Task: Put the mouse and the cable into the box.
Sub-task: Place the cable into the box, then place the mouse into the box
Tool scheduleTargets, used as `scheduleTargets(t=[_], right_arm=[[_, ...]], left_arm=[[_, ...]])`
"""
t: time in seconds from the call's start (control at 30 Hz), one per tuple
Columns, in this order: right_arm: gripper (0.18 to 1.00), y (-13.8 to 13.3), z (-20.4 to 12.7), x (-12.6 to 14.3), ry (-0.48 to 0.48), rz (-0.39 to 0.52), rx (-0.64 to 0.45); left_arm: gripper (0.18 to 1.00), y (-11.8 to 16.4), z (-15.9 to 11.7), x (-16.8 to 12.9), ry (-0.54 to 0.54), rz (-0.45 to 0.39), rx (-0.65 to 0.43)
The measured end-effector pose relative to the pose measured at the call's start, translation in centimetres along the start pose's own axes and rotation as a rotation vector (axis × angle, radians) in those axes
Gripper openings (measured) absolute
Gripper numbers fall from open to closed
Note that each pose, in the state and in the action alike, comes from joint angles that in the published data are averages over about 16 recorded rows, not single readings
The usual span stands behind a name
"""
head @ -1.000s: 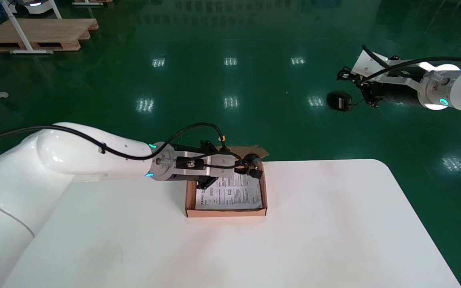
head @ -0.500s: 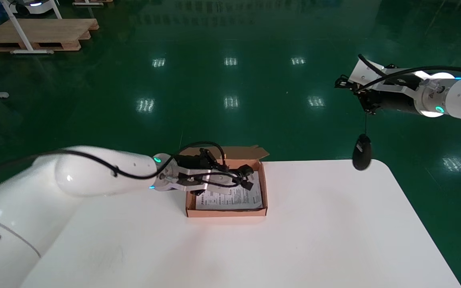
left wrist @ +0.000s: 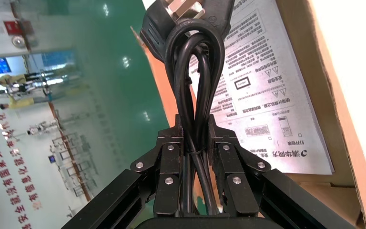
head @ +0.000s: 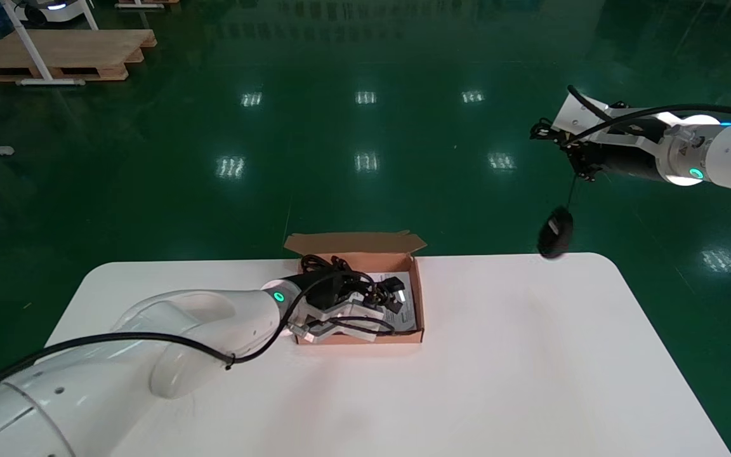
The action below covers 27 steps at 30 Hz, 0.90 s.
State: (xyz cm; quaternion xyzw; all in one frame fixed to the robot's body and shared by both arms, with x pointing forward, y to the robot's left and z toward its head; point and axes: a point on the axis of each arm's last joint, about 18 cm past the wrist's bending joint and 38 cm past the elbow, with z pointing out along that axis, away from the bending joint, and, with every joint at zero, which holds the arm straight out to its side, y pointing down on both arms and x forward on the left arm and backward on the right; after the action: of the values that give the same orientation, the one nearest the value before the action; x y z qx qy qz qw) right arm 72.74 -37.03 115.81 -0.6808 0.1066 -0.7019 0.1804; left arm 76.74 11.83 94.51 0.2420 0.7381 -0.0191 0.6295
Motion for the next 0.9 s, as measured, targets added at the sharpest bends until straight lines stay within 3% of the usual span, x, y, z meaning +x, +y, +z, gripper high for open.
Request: scheduleTargets(t=[0.47,0.9], right_arm=[[0.230,0.0,0.0,0.0,-0.001,0.000,0.000],[0.230,-0.1,0.1,-0.1,-0.002,-0.002,0.002]], left_arm=[[0.273,-1.5,0.0,0.1,0.024,-0.052,0.027],[0.371,-0.8,-0.3,0.1,0.023,-0.063,0.018]])
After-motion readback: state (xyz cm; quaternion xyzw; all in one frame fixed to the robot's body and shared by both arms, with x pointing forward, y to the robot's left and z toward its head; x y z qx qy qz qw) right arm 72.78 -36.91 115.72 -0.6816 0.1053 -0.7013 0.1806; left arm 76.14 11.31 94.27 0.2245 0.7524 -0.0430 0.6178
